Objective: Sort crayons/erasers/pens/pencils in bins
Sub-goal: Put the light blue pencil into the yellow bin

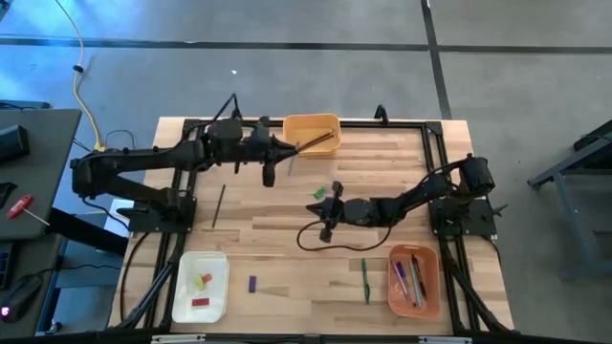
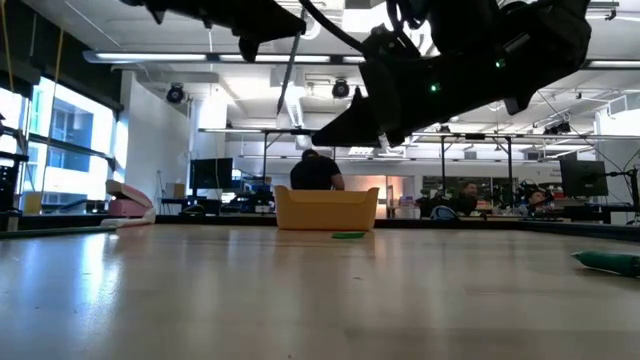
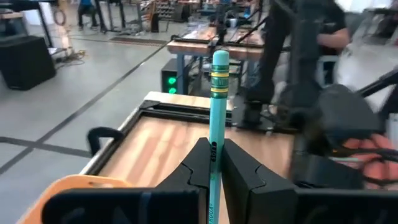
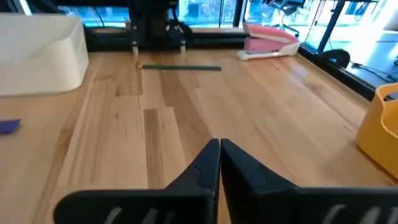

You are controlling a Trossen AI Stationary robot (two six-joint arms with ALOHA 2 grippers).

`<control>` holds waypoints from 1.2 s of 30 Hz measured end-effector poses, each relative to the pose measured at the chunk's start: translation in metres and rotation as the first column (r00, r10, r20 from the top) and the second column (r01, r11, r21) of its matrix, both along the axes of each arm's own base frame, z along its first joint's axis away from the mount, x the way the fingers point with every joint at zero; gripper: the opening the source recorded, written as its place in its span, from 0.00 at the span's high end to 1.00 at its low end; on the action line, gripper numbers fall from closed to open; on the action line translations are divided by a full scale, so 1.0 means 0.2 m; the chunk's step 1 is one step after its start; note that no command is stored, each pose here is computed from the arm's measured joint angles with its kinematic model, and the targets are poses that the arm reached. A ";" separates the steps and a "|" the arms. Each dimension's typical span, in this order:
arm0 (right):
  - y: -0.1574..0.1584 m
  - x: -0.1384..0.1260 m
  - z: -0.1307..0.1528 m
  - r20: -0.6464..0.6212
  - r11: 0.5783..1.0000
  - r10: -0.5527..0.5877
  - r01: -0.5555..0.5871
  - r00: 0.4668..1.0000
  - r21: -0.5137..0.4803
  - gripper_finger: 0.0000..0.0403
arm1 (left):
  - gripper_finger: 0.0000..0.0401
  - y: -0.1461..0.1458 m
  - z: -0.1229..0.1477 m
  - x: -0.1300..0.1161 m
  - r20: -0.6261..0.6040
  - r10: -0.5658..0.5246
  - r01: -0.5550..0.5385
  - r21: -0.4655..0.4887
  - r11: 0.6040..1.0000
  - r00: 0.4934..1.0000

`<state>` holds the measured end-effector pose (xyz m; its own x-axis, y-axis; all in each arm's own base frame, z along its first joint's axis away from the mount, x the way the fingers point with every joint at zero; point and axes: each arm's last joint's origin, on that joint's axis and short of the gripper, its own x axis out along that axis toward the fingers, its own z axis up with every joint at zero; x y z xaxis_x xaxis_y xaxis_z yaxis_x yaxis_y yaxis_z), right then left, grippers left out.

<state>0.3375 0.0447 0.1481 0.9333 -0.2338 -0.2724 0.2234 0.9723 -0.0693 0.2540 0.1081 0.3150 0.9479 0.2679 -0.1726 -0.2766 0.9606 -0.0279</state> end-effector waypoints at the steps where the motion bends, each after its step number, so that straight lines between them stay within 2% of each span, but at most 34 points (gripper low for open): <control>1: 0.01 0.00 0.00 -0.010 1.000 0.000 0.000 1.000 -0.003 0.99 | 0.98 0.02 0.00 0.01 -0.015 0.007 -0.007 0.007 1.000 1.000; 4: 0.06 -0.02 -0.02 -0.038 1.000 0.010 -0.010 0.999 -0.011 1.00 | 0.98 0.10 -0.02 0.07 -0.097 0.033 -0.032 0.014 0.999 0.995; 11: 0.20 -0.07 -0.06 -0.119 0.999 0.044 -0.046 0.992 -0.018 1.00 | 0.98 0.34 -0.08 0.30 -0.262 0.070 -0.070 0.008 0.997 0.963; 19: 0.29 -0.10 -0.06 -0.122 0.997 0.054 -0.059 0.991 -0.039 1.00 | 0.98 0.64 -0.25 0.48 -0.463 0.127 -0.171 -0.055 0.984 0.877; 29: 0.31 -0.10 -0.06 -0.117 0.998 0.055 -0.059 0.992 -0.028 1.00 | 0.98 0.97 -0.34 0.58 -0.561 0.170 -0.291 -0.133 0.947 0.810; 33: 0.31 -0.11 -0.06 -0.118 0.998 0.058 -0.062 0.991 -0.029 1.00 | 0.98 1.04 -0.41 0.58 -0.618 0.155 -0.311 -0.154 0.938 0.771; 36: 0.31 -0.11 -0.06 -0.118 0.998 0.058 -0.062 0.991 -0.029 1.00 | 0.98 1.07 -0.44 0.57 -0.634 0.141 -0.310 -0.164 0.936 0.761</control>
